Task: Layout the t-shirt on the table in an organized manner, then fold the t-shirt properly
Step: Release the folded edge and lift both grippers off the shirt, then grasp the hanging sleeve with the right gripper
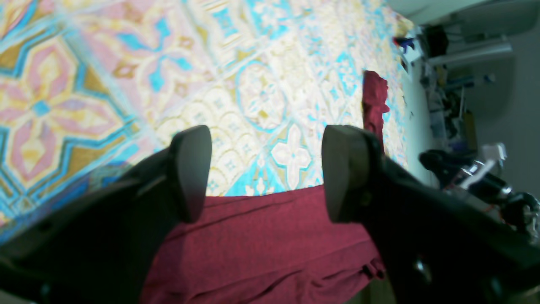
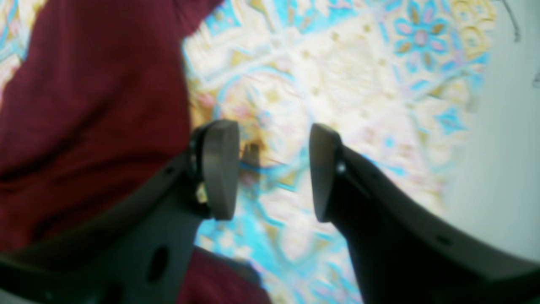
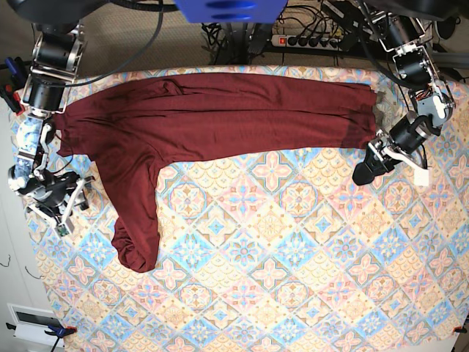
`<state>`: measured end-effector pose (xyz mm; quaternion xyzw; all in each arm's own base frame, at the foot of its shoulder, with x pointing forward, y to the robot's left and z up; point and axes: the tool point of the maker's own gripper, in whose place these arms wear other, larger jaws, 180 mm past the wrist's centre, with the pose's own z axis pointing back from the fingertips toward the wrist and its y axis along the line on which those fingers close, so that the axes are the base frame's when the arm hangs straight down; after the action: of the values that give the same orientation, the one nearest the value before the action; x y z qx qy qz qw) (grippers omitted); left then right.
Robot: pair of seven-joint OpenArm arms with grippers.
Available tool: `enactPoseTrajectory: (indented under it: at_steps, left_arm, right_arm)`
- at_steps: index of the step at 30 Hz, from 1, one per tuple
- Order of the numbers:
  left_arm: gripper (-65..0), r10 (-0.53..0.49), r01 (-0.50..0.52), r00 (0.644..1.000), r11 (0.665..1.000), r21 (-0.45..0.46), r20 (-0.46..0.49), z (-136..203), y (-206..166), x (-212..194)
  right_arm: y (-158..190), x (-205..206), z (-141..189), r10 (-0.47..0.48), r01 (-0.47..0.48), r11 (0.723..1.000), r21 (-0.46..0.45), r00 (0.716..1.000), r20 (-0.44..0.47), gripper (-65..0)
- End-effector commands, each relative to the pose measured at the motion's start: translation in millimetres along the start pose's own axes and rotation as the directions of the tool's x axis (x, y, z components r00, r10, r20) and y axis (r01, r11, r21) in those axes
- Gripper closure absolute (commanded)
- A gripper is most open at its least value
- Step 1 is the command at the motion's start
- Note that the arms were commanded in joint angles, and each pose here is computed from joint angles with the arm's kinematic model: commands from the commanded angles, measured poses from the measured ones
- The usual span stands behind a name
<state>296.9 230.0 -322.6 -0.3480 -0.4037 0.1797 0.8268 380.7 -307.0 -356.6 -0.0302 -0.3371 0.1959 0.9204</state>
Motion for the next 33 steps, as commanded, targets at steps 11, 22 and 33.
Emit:
enactPoseTrajectory:
  at_steps: [11,22,33]
  left_arm:
    - [-40.6,-0.075,0.079,0.995,0.995,-0.056,0.066,4.0,-29.6,22.1]
    - [-40.6,-0.074,0.077,0.995,0.996,-0.052,0.062,4.8,-28.1,20.3]
    - [-40.6,-0.074,0.077,0.995,0.996,-0.048,0.061,5.3,-26.7,20.2]
  right_arm:
    - [10.4,52.3,-11.2,0.067,-0.069,0.997,0.034,0.996,0.065,-26.4]
    - [12.8,72.6,-30.7,0.072,-0.076,0.994,0.081,0.996,0.052,-37.8]
    - [22.1,75.8,-38.6,0.08,-0.088,0.99,0.107,0.994,0.079,-43.6]
